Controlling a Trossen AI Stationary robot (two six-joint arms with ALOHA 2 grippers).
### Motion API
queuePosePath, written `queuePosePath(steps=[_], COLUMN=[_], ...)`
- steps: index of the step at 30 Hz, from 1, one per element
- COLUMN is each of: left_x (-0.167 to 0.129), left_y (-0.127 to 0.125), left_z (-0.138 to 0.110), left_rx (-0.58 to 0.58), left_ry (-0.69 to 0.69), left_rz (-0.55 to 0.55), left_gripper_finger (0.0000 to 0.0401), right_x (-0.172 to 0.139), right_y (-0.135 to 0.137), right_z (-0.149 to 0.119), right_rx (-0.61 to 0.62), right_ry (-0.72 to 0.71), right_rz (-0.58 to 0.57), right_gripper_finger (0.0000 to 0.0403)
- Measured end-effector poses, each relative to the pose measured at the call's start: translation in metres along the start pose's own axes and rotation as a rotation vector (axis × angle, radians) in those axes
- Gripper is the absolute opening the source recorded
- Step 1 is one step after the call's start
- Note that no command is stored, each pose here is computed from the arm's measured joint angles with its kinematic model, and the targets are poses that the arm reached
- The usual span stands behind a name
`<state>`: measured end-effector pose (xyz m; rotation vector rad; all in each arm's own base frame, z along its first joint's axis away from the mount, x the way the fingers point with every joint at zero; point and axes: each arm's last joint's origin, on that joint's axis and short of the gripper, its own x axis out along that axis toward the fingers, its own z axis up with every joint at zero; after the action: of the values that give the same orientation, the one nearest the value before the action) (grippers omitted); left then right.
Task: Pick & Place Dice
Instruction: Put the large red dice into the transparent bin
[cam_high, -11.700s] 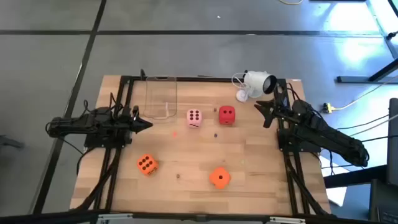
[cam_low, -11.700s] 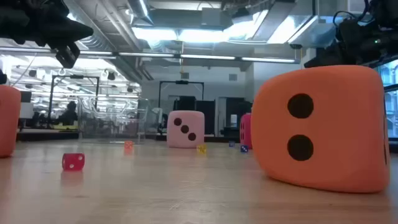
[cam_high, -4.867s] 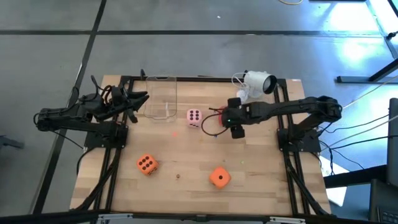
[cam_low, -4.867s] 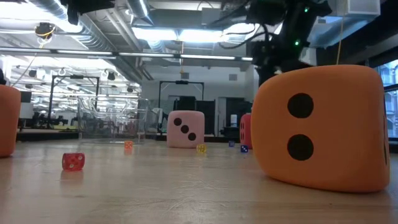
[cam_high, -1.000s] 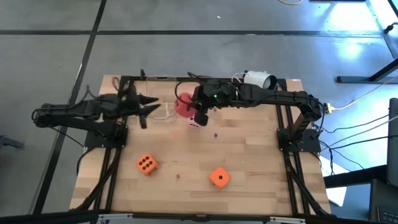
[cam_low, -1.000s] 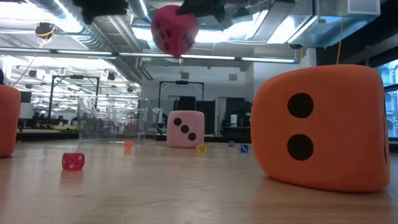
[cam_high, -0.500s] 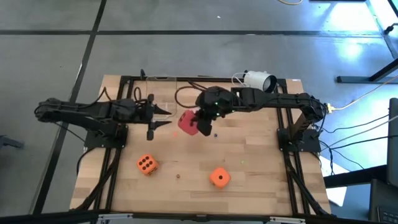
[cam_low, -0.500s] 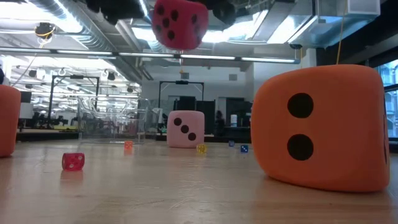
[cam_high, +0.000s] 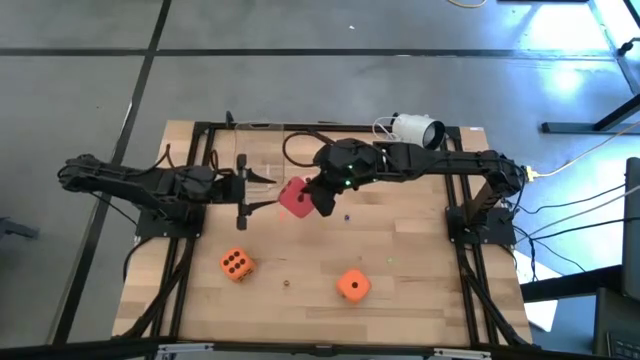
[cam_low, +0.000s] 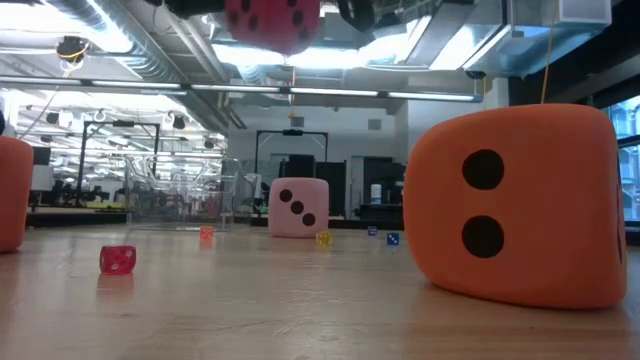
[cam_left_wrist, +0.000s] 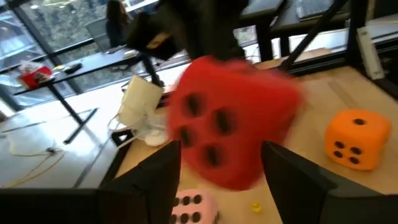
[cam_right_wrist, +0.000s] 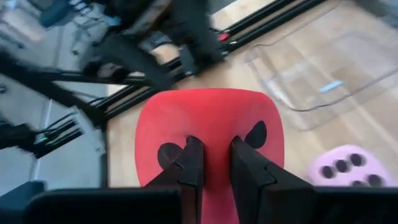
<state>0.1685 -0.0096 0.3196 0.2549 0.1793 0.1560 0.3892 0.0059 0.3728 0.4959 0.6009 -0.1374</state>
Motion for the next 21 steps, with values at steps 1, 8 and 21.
queuePosePath(steps=[1, 8, 21], left_x=[-0.001, -0.011, 0.002], left_y=[0.000, 0.008, 0.004], left_z=[0.001, 0.024, 0.026], left_rx=[-0.001, -0.001, -0.036], left_ry=[-0.002, -0.003, 0.064], left_rz=[-0.003, 0.019, -0.012], left_gripper_finger=[0.0225, 0.0233, 0.0233], right_x=[0.000, -0.004, -0.004], right_y=[-0.001, -0.004, -0.003], right_z=[0.000, 0.004, 0.009], right_rx=[0.001, 0.008, 0.011], right_ry=[-0.005, -0.009, -0.044], right_rz=[-0.010, -0.002, 0.056], right_gripper_finger=[0.0047, 0.0047, 0.0035])
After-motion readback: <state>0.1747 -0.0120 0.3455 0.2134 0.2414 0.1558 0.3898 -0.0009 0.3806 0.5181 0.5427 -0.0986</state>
